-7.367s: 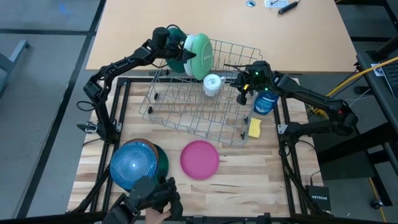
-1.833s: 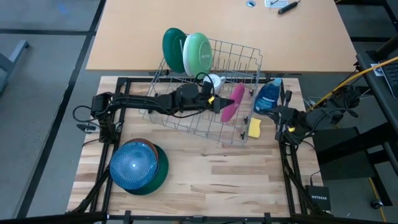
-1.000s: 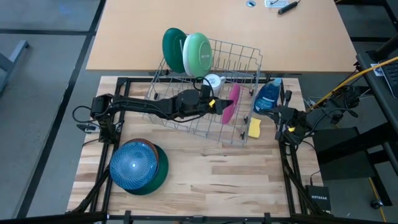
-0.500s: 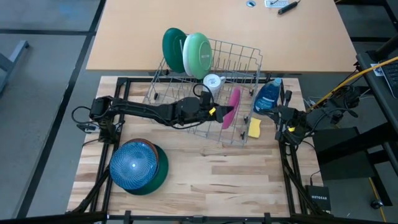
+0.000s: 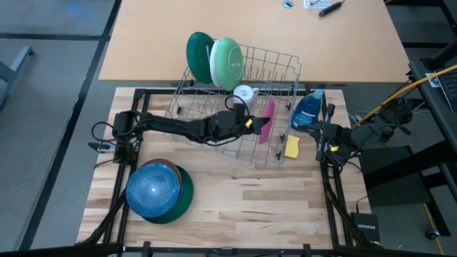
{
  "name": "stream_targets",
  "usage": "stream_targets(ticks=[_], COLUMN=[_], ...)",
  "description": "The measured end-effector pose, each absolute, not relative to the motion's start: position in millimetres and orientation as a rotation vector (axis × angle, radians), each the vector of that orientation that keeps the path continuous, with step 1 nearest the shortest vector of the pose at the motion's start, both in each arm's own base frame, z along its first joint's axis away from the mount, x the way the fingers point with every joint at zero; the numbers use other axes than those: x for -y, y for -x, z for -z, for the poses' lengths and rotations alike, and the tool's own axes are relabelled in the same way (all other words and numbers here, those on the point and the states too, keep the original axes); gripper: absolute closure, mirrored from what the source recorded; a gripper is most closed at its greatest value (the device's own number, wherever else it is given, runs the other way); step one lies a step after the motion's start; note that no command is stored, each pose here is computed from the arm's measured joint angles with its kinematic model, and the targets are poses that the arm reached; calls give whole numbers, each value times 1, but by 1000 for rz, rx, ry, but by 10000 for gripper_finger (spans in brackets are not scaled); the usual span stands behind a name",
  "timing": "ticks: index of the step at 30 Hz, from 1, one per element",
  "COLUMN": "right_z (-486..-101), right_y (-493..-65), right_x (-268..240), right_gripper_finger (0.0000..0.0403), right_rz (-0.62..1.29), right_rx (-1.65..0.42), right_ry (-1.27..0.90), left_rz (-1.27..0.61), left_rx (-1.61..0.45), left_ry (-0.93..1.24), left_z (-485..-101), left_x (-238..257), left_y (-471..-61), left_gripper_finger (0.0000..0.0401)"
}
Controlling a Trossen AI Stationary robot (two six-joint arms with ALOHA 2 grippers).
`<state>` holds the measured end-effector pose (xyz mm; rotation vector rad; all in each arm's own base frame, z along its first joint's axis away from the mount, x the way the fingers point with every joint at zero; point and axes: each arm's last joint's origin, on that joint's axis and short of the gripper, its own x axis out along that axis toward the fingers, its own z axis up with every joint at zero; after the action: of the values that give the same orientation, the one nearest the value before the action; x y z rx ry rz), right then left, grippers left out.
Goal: Sort dishes
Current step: Put the pink plate in the dish rack
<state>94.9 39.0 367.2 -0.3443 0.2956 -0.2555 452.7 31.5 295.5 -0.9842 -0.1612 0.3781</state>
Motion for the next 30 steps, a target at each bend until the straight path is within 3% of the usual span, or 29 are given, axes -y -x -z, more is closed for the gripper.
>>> stream_targets(ticks=[10, 17, 30], right_z=[-366, -366, -366], right_y=[-95, -95, -95], right_x=[-39, -39, -39], right_gripper_finger=[402, 402, 402], right_rz=[256, 256, 256], right_rx=[-304, -305, -305], right_ry=[343, 342, 342], left_rz=[-487, -489, -517], left_rx=[42, -41, -187], left_ry=[1013, 913, 803], left_z=[-281, -276, -266], left_x=[-48, -43, -44], left_y=[-449, -449, -445], left_gripper_finger=[396, 391, 293])
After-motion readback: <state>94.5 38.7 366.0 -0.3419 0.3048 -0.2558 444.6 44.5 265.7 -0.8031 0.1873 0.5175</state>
